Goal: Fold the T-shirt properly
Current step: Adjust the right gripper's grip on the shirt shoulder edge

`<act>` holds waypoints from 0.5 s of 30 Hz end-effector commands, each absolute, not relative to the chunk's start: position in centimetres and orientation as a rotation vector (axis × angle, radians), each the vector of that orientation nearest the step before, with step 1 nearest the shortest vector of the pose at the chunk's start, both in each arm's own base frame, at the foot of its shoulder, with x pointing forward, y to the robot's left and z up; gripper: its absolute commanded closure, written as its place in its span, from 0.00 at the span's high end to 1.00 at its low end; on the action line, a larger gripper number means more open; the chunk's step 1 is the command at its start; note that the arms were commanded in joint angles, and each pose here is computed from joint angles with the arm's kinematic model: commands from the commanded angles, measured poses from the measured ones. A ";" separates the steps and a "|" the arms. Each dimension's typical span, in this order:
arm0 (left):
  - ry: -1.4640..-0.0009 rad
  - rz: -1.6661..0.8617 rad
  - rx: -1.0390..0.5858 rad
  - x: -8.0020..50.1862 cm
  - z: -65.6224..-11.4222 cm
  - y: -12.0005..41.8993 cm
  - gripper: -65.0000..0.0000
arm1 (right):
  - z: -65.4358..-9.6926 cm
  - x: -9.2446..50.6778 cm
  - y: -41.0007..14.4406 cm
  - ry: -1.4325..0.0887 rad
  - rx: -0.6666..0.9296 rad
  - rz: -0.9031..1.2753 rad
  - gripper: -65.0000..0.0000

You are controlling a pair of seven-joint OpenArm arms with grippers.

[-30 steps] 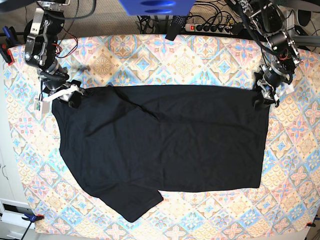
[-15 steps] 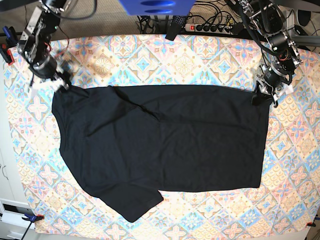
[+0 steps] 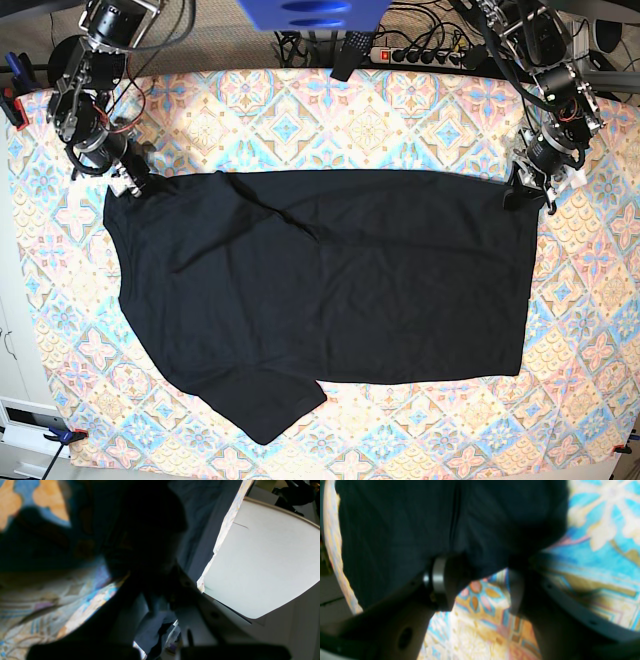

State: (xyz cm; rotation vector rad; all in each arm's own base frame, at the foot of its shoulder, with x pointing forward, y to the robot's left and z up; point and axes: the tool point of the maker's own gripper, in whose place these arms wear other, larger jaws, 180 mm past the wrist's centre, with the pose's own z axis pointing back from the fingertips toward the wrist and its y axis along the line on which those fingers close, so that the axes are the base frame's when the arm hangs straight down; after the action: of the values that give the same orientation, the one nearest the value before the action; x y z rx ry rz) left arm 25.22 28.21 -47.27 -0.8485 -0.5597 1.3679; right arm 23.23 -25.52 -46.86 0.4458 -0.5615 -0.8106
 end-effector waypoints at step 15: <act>-0.553 1.363 -0.836 24.9 -47.3 28.5 0.00 | -48.5 25.3 -26.1 -0.579 0.455 -0.889 0.51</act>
State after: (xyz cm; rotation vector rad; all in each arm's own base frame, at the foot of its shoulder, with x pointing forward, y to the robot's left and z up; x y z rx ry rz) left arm 25.14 28.24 -47.30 -0.8472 -0.5600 1.3699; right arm 26.24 -26.33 -47.69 0.4738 -0.6211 -0.8887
